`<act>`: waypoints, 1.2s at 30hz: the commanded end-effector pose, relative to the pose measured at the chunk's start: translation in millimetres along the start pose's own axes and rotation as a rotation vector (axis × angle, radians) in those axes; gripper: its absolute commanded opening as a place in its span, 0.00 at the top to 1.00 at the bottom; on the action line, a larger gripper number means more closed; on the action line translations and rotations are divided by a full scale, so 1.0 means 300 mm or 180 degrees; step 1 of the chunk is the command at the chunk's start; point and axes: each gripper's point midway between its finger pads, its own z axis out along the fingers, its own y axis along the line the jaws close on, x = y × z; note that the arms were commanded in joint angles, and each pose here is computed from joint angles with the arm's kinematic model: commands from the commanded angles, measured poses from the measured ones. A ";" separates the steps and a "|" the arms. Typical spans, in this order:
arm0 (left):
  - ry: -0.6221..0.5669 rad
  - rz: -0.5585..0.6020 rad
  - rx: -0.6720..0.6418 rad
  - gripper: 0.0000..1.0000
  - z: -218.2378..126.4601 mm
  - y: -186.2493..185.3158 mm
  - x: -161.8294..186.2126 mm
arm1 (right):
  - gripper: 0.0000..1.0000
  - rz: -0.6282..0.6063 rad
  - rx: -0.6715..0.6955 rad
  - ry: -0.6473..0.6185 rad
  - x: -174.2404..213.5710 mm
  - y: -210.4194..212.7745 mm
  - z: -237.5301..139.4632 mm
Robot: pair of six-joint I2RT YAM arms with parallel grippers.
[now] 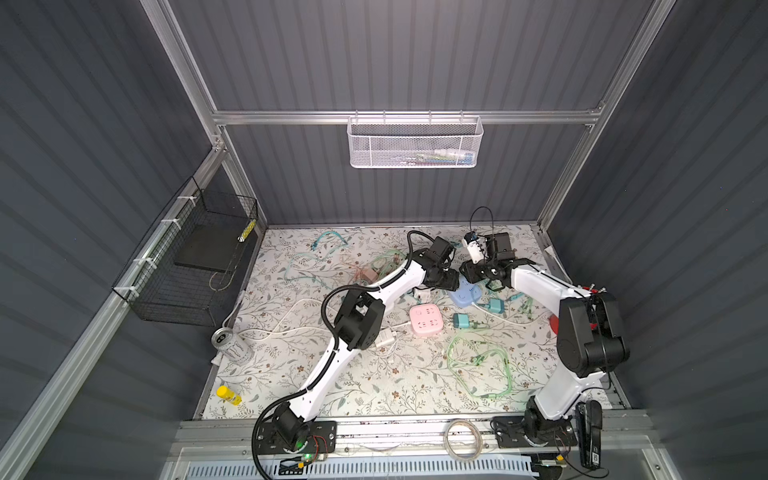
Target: Pull the plug off the socket
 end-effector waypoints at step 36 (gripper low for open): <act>0.0199 0.0114 -0.0313 0.29 -0.025 0.069 0.078 | 0.71 0.1325 0.0169 0.1216 0.140 -0.232 0.132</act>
